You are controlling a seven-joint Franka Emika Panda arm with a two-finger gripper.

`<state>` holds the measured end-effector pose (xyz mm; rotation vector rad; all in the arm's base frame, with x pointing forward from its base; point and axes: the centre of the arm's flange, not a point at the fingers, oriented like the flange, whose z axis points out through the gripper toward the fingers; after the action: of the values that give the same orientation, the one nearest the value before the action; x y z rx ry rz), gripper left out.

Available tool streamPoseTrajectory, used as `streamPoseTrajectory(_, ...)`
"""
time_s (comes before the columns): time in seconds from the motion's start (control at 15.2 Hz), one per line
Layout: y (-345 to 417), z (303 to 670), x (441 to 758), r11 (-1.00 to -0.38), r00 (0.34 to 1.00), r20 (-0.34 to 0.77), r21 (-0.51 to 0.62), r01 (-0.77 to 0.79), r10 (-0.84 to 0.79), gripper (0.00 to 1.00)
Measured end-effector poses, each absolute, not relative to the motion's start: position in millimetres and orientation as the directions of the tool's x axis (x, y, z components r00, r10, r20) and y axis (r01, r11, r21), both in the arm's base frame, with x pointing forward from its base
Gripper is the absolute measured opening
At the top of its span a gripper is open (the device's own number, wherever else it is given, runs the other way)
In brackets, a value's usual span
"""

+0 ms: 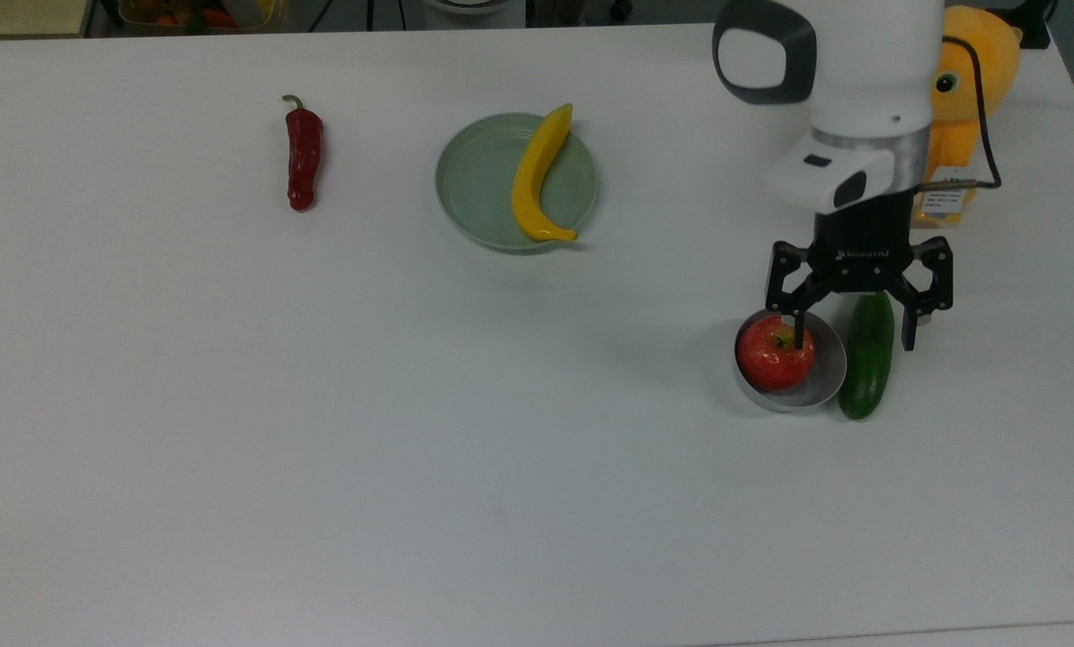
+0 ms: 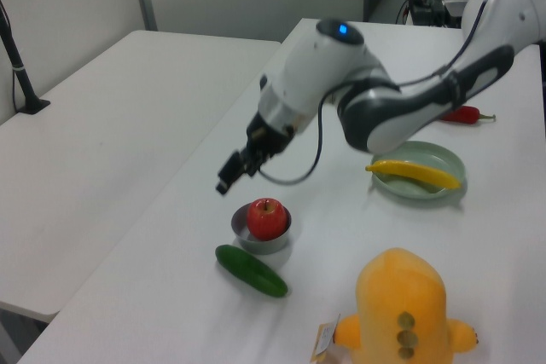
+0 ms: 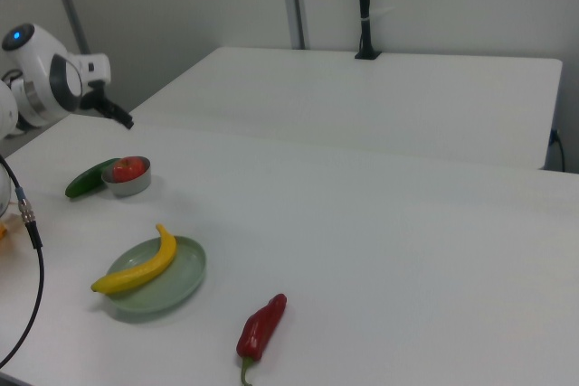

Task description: Put the cucumber on the left side of the bowl

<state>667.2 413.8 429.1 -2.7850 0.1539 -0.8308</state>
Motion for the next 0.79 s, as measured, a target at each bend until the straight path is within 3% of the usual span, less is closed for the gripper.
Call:
streamPoseTrajectory(0.46,352,512,656,-0.961,0.802,0.553,-0.262,-0.09,-0.226,1.0)
streamPoseTrajectory(0.79,281,540,612,-0.995,0.901,0.424,-0.021,-0.094,-0.094,1.0)
